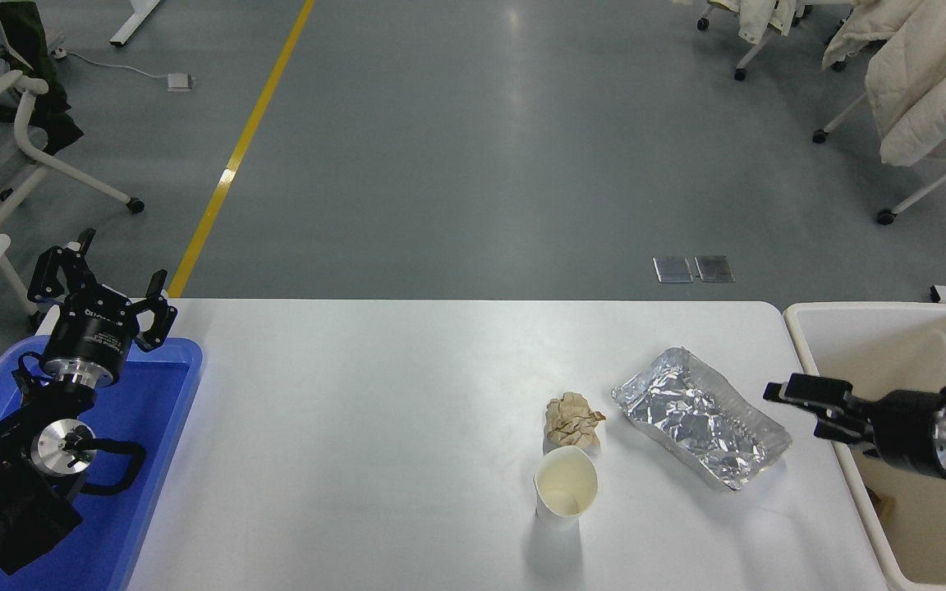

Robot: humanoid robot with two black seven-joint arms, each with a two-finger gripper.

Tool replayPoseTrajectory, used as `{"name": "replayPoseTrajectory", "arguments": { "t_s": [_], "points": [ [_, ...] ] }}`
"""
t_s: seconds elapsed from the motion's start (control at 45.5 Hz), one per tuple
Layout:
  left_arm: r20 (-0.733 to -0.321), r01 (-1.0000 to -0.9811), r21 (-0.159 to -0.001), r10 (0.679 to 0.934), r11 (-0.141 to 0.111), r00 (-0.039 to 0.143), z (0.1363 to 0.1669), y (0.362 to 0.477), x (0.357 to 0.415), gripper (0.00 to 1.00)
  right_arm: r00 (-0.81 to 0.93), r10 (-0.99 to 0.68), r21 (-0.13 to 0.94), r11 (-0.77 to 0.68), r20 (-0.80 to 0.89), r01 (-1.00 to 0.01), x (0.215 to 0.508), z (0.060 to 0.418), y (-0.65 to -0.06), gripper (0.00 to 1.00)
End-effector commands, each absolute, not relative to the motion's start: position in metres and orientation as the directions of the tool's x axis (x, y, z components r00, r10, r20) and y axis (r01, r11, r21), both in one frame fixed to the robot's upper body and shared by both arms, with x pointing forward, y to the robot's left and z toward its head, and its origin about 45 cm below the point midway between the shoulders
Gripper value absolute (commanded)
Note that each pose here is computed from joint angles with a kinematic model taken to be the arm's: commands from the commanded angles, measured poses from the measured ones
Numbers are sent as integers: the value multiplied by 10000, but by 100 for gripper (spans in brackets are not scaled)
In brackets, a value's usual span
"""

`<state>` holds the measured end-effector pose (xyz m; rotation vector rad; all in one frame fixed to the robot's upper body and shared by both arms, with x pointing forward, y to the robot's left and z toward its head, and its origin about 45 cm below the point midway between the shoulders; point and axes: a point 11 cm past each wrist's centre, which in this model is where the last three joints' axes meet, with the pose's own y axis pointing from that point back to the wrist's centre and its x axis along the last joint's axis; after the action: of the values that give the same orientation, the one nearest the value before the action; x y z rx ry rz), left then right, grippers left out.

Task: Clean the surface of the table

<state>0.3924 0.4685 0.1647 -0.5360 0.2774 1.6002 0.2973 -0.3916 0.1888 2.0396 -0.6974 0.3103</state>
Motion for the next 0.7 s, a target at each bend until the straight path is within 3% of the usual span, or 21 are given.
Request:
{"name": "replayPoseTrajectory", "arguments": {
  "t_s": [0.0,0.308,0.505,0.681],
  "points": [
    [-4943,-9845,-1372,8688,-1093,-275,1647,4686,3924,100,8710,-1968,7168,-5020,4502,-4839,2697,1907,-3618,100],
    [-4949,-9845,-1379,8685,-1082,-262,1648,4685,3924,100,8955,-1025,7498,-5104,4331,-4210,2801,1822,-3116,100],
    [-4949,-9845,-1379,8685,-1082,-262,1648,4685,3924,100,9195,-2230,7573,-5215,3238,-3931,2877,1730,-2726,100],
    [-4956,-9846,-1384,8682,-1071,-248,1649,4681,3926,100,9298,-2327,7511,-5483,2852,-3677,2900,1706,-2467,100]
  ]
}}
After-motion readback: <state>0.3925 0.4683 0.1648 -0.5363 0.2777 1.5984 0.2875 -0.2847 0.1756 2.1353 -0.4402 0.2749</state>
